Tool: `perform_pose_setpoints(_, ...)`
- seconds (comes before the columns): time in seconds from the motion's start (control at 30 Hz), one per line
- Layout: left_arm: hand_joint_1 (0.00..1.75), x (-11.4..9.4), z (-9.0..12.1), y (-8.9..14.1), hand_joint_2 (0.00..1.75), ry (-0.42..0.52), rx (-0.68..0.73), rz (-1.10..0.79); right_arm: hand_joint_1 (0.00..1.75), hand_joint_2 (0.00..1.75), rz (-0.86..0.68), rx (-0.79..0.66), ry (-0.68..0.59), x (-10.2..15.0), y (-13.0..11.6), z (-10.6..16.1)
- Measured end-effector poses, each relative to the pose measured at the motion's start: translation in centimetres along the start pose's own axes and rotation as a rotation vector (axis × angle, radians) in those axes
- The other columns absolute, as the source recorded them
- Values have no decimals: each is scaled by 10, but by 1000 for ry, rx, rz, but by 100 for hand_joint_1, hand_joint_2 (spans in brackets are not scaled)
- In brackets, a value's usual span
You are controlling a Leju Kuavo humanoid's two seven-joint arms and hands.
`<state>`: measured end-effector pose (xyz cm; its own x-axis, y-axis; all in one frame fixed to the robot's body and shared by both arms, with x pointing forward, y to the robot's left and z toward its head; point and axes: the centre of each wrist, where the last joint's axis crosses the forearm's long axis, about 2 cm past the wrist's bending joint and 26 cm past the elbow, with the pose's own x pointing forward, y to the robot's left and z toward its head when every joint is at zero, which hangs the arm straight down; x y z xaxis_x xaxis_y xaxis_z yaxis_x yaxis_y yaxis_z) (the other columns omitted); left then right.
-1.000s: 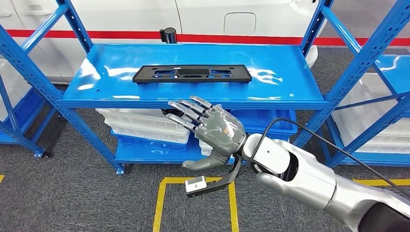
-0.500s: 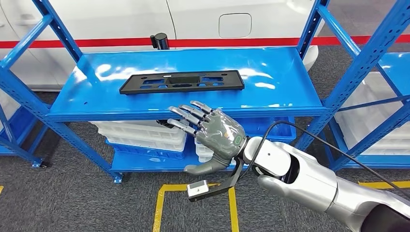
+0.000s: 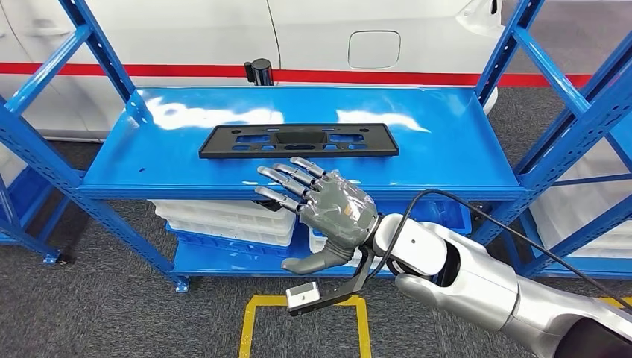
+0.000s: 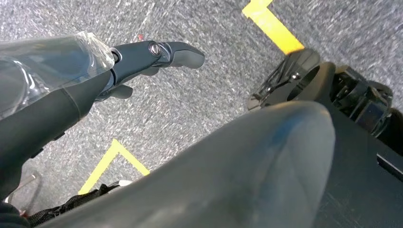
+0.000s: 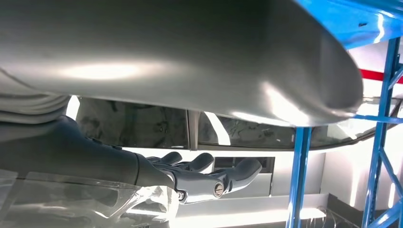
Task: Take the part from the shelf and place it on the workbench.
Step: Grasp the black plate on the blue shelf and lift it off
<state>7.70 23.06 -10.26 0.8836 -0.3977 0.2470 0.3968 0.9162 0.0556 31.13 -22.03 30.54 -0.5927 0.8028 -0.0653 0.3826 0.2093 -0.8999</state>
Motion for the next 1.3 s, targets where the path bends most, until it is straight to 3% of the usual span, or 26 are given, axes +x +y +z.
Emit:
perform_pose_setpoints(0.87, 0, 4, 0, 4, 0, -3, 8, -10, 0, 0, -5, 1, -4, 1, 1, 2)
perform_pose_setpoints(1.0, 0, 4, 0, 3, 0, -2, 5, -10, 0, 175, -8, 6, -4, 1, 3, 3)
perform_pose_setpoints(1.3, 0, 8, -1, 5, 0, -6, 11, -1, 0, 175, -3, 7, -25, 1, 2, -1)
